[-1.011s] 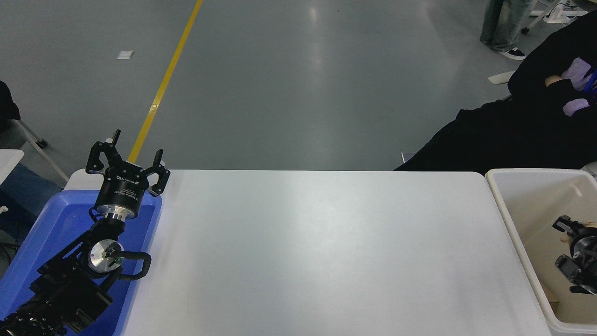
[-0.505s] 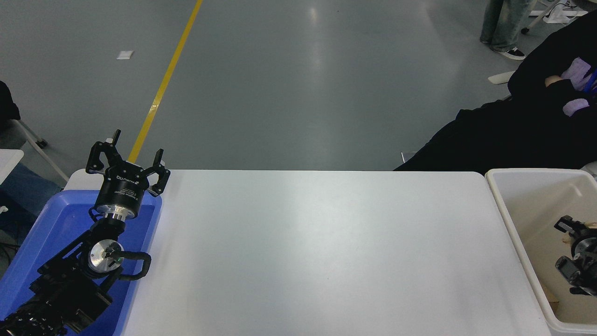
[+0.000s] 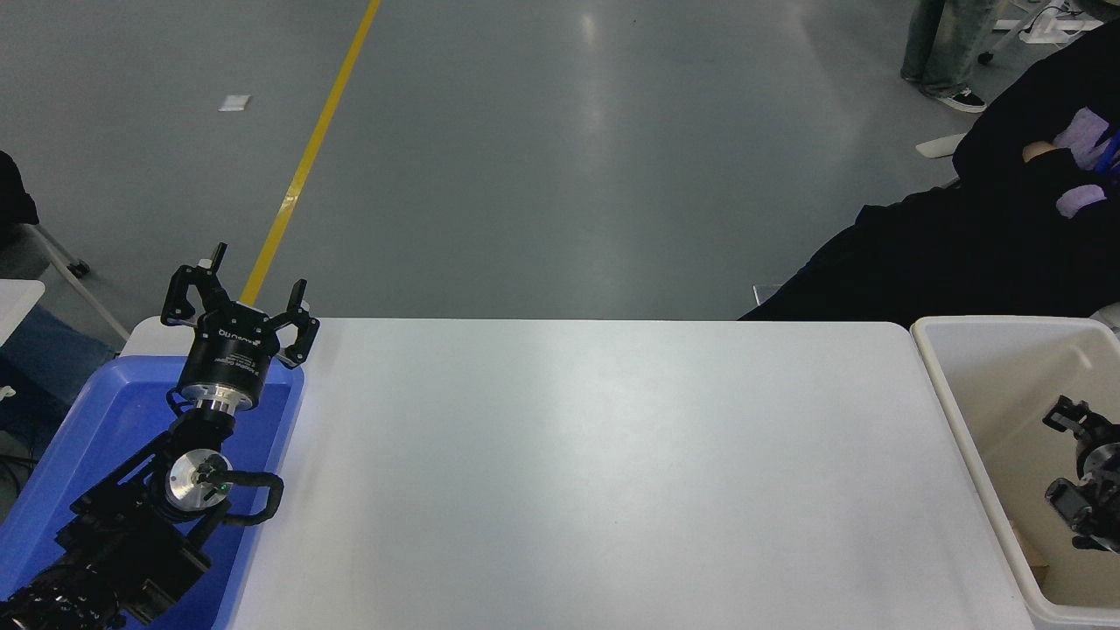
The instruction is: Pick up paper ball place in dustbin
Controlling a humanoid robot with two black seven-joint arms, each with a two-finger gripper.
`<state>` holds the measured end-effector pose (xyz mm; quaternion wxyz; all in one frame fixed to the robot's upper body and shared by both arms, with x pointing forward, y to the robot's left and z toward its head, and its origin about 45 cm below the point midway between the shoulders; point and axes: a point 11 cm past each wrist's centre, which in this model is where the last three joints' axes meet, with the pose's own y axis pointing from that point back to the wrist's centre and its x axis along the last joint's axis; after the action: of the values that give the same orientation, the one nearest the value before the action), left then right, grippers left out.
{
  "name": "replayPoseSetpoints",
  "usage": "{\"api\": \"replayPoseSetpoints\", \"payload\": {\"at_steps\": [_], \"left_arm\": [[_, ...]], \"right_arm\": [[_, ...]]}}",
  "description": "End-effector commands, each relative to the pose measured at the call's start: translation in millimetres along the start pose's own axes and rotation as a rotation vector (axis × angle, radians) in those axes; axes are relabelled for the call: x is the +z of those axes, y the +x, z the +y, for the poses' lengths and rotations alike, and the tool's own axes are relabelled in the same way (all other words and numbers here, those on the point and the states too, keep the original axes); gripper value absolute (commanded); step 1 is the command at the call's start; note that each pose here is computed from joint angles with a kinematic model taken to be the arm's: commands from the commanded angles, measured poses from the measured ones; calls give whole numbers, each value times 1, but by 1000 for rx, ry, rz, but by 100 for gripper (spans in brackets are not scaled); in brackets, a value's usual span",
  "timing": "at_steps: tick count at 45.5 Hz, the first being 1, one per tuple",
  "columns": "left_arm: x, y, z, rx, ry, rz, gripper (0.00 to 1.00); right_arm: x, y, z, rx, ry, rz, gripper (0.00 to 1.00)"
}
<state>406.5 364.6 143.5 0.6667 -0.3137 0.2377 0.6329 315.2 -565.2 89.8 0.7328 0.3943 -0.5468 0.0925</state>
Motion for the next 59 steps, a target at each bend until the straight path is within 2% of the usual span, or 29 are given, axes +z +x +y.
{"api": "replayPoseSetpoints", "payload": {"at_steps": [1, 35, 37, 40, 43, 45, 50, 59], "left_arm": [[0, 0, 0, 0, 0, 0, 98], [0, 0, 0, 0, 1, 0, 98], [0, 0, 0, 0, 1, 0, 98], [0, 0, 0, 0, 1, 0, 98], [0, 0, 0, 0, 1, 0, 98], [0, 0, 0, 0, 1, 0, 98], [0, 0, 0, 0, 3, -1, 98], [-1, 0, 0, -1, 6, -2, 98]], "right_arm": [[1, 2, 0, 6, -3, -3, 78], [-17, 13, 1, -17, 22, -40, 78], [-18, 17, 2, -45, 24, -51, 82], [-7, 19, 6, -108, 11, -67, 93], [1, 24, 14, -165, 5, -93, 94], [2, 29, 20, -198, 10, -115, 100], [-4, 29, 41, -305, 36, -118, 100], [-35, 100, 67, -284, 97, 55, 100]]}}
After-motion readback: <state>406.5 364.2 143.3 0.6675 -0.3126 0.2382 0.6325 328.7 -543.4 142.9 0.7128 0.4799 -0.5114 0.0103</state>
